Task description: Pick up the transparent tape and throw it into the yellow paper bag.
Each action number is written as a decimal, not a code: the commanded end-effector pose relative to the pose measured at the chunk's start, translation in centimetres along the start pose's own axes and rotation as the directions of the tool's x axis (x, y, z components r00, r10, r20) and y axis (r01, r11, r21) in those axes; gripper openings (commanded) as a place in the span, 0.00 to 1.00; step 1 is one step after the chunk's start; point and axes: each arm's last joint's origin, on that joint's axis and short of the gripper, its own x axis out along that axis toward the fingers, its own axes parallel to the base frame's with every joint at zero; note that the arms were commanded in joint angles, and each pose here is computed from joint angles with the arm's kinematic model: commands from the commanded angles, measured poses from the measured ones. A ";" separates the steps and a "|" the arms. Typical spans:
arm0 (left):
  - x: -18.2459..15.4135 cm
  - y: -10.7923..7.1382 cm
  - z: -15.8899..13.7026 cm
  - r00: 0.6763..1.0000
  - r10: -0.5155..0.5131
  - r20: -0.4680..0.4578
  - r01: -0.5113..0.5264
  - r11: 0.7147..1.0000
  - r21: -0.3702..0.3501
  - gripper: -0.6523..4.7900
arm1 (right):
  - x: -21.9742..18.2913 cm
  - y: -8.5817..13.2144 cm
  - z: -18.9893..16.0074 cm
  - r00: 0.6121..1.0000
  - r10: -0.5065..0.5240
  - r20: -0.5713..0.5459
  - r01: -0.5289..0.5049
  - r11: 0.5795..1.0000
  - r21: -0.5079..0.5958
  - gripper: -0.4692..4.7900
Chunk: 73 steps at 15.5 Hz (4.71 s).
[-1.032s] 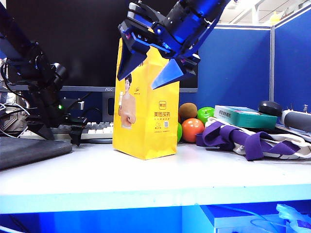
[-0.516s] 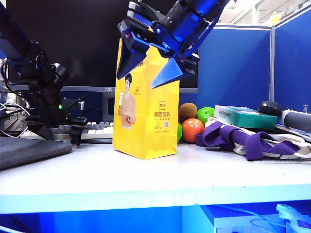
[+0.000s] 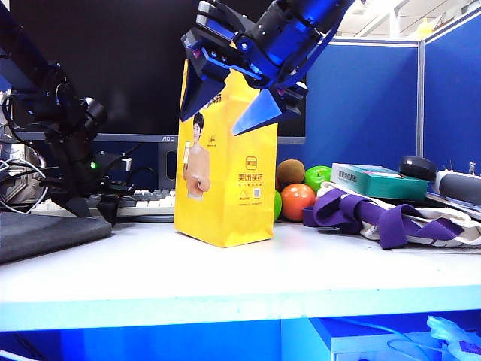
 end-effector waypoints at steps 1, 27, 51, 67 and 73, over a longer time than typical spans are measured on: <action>0.1 0.0 -1.1 0.986 -0.011 -0.169 0.019 0.999 0.044 0.60 | -0.2 0.0 0.4 1.000 0.000 0.027 0.001 1.000 -0.011 1.00; -38.7 -9.1 7.3 0.610 -0.640 0.467 0.378 0.753 0.538 0.60 | -12.5 -0.5 4.2 0.953 -0.074 0.295 0.092 0.995 -0.049 1.00; -35.9 -8.9 7.9 0.612 -0.672 0.417 0.458 0.731 0.506 1.00 | -15.9 -0.3 4.9 0.906 -0.128 0.404 0.198 0.971 -0.135 1.00; -53.7 0.5 -6.4 0.723 -0.480 0.497 0.438 0.875 0.207 1.00 | -25.7 2.4 4.0 0.807 -0.058 0.588 0.193 0.966 -0.170 1.00; -61.0 -4.0 -19.7 0.674 0.084 0.734 -0.092 0.995 -0.030 1.00 | -25.3 2.3 3.8 0.827 -0.060 0.559 0.185 0.968 -0.170 1.00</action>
